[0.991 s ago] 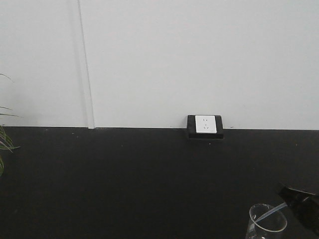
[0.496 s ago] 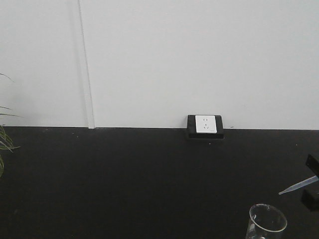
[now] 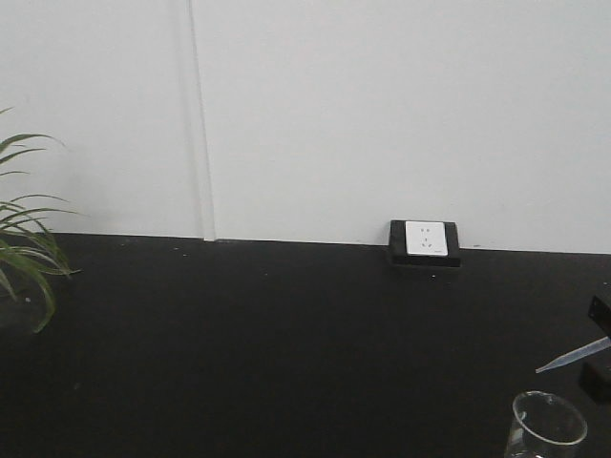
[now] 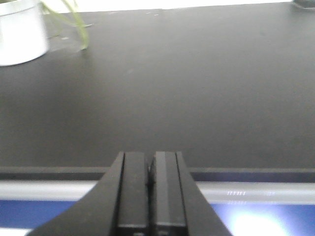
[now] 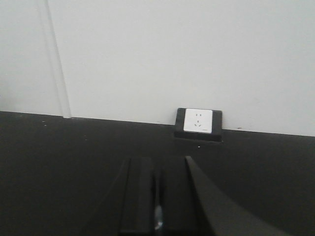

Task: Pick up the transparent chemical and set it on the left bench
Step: 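Hold the beaker in the right gripper while the base drives to the bins bench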

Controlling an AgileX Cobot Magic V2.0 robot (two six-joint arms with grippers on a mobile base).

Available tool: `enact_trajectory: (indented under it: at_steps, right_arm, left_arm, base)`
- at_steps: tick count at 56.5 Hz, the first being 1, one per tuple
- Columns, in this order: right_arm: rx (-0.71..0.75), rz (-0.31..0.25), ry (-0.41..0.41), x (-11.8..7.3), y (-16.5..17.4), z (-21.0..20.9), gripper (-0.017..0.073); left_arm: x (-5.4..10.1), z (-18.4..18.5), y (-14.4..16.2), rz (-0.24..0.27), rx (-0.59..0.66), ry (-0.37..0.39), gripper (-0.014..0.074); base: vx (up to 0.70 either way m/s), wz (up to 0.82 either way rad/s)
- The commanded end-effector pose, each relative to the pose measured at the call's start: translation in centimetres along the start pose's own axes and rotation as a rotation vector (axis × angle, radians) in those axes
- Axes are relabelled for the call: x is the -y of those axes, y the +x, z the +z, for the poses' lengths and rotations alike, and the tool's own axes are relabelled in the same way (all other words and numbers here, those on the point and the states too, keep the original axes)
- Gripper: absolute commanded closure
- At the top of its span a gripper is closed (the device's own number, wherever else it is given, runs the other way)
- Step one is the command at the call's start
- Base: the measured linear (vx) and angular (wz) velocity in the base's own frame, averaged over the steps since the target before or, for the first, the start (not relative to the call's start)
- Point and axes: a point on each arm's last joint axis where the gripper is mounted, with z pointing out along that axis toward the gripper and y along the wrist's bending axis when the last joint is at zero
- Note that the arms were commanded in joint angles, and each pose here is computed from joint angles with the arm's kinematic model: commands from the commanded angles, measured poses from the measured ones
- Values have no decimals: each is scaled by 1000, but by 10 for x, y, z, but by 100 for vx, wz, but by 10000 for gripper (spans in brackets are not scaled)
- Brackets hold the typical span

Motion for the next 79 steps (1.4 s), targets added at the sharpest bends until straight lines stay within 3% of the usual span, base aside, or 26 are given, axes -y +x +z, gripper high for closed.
enact_trajectory:
  at_steps: [1,79]
  right_arm:
    - [88,-3,-37,-3,-16,-2,560]
    - [87,-3,-37,-3,-16,-2,559]
  left_arm:
    - [0,-1,-3,-9,81,-2,597]
    - [0,-1,-3,-9,81,-2,597]
  base:
    - [-8,32]
    - [-19,63]
